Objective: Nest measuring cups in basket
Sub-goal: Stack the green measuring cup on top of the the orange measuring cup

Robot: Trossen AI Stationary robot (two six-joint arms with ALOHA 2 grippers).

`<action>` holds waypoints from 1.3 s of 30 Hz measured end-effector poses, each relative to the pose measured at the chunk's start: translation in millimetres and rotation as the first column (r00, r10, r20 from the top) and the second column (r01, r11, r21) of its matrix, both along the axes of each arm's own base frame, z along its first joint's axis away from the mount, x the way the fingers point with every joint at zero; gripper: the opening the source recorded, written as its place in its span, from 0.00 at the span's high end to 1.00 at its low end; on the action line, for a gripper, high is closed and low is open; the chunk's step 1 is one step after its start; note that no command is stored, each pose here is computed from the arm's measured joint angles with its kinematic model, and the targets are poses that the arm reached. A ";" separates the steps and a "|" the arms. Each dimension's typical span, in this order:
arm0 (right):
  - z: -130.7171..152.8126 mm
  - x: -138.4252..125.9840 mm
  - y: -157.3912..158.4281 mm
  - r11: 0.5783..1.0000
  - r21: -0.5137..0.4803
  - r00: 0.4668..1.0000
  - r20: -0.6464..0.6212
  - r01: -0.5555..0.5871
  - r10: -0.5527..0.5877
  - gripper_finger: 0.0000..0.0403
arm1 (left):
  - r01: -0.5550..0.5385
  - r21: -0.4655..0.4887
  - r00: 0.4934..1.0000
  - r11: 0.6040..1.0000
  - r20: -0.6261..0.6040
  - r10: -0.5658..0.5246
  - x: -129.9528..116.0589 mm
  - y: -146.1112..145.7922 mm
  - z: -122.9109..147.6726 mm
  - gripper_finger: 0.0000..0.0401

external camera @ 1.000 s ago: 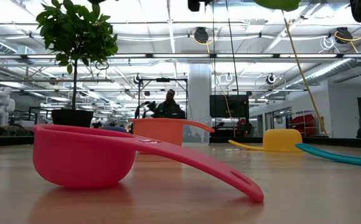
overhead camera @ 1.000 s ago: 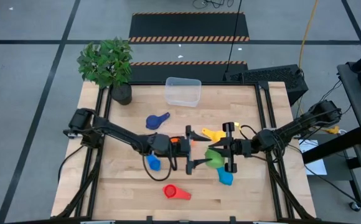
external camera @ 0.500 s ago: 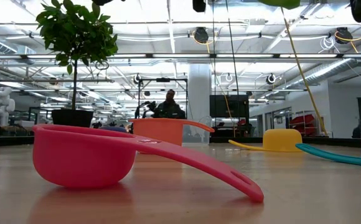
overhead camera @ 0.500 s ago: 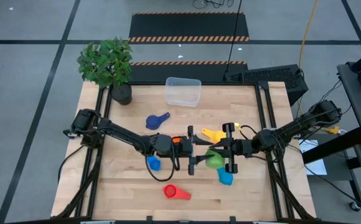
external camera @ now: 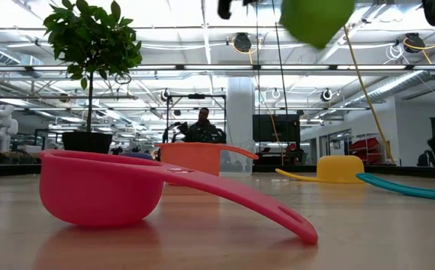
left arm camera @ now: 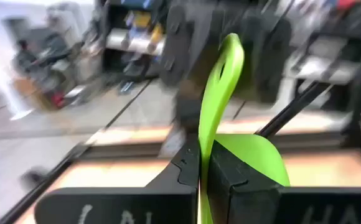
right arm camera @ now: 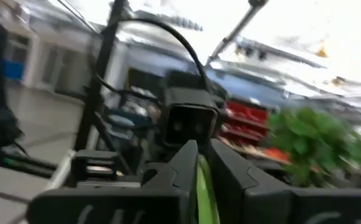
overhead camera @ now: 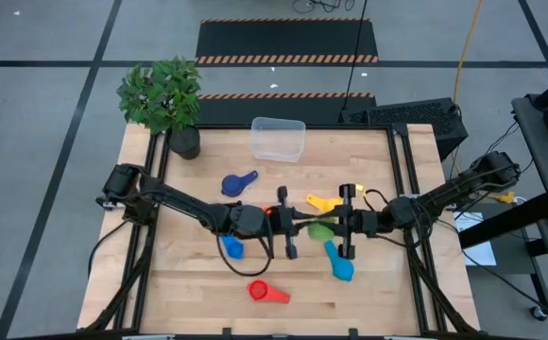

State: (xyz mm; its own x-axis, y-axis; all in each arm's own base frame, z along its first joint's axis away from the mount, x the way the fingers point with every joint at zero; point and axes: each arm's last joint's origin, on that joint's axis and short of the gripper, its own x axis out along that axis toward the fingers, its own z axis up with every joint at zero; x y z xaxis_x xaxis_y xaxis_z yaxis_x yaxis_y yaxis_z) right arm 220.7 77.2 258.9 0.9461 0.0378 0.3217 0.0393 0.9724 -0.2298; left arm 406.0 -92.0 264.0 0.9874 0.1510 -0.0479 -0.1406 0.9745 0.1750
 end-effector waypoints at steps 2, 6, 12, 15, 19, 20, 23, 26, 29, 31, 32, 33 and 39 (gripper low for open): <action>0.5 -0.9 -1.7 0.999 -0.004 0.999 -0.020 0.046 -0.046 0.89 | -0.097 0.031 0.992 0.995 -0.072 0.099 -6.9 4.5 2.0 0.98; -1.0 -3.3 -2.6 0.991 -0.017 0.988 -0.071 0.136 -0.137 0.79 | -0.318 0.120 0.930 0.940 -0.150 0.334 -29.0 9.0 18.0 0.98; 5.2 -1.1 8.3 0.944 -0.100 0.927 -0.179 0.316 -0.329 0.62 | -0.422 0.255 0.839 0.870 -0.253 0.482 -59.4 10.0 28.9 0.98; 16.7 9.1 17.8 0.917 -0.158 0.881 -0.257 0.367 -0.397 0.54 | -0.435 0.250 0.827 0.865 -0.268 0.494 -68.9 11.1 34.8 0.99; 26.3 26.1 31.7 0.883 -0.223 0.814 -0.345 0.413 -0.468 0.45 | -0.423 0.256 0.828 0.869 -0.280 0.486 -68.3 9.8 31.9 0.99; 25.5 30.6 35.9 0.871 -0.252 0.795 -0.361 0.421 -0.488 0.44 | -0.418 0.259 0.830 0.870 -0.279 0.482 -67.4 8.7 31.1 0.99; 23.4 45.2 48.0 0.819 -0.344 0.736 -0.370 0.459 -0.567 0.41 | -0.408 0.270 0.834 0.872 -0.277 0.476 -65.0 7.4 30.0 0.99; 19.9 59.7 58.6 0.756 -0.448 0.684 -0.351 0.477 -0.640 0.41 | -0.395 0.278 0.836 0.876 -0.286 0.468 -65.4 4.8 28.4 0.99; 13.7 72.1 66.6 0.682 -0.554 0.627 -0.328 0.479 -0.707 0.41 | -0.386 0.277 0.842 0.880 -0.284 0.459 -66.7 1.2 29.2 0.99; 9.7 77.7 69.5 0.635 -0.612 0.594 -0.311 0.472 -0.742 0.41 | -0.371 0.289 0.845 0.882 -0.289 0.450 -67.7 -2.2 28.5 0.99; 8.3 80.4 70.3 0.614 -0.631 0.578 -0.304 0.474 -0.758 0.41 | -0.364 0.295 0.846 0.883 -0.292 0.447 -68.2 -3.8 28.3 0.99; 7.2 82.8 70.2 0.600 -0.646 0.568 -0.298 0.473 -0.767 0.41 | -0.359 0.297 0.847 0.885 -0.293 0.443 -68.7 -5.3 28.1 0.99; 5.0 89.4 67.9 0.566 -0.671 0.543 -0.280 0.479 -0.792 0.41 | -0.328 0.310 0.854 0.892 -0.308 0.420 -72.2 -13.9 26.5 0.99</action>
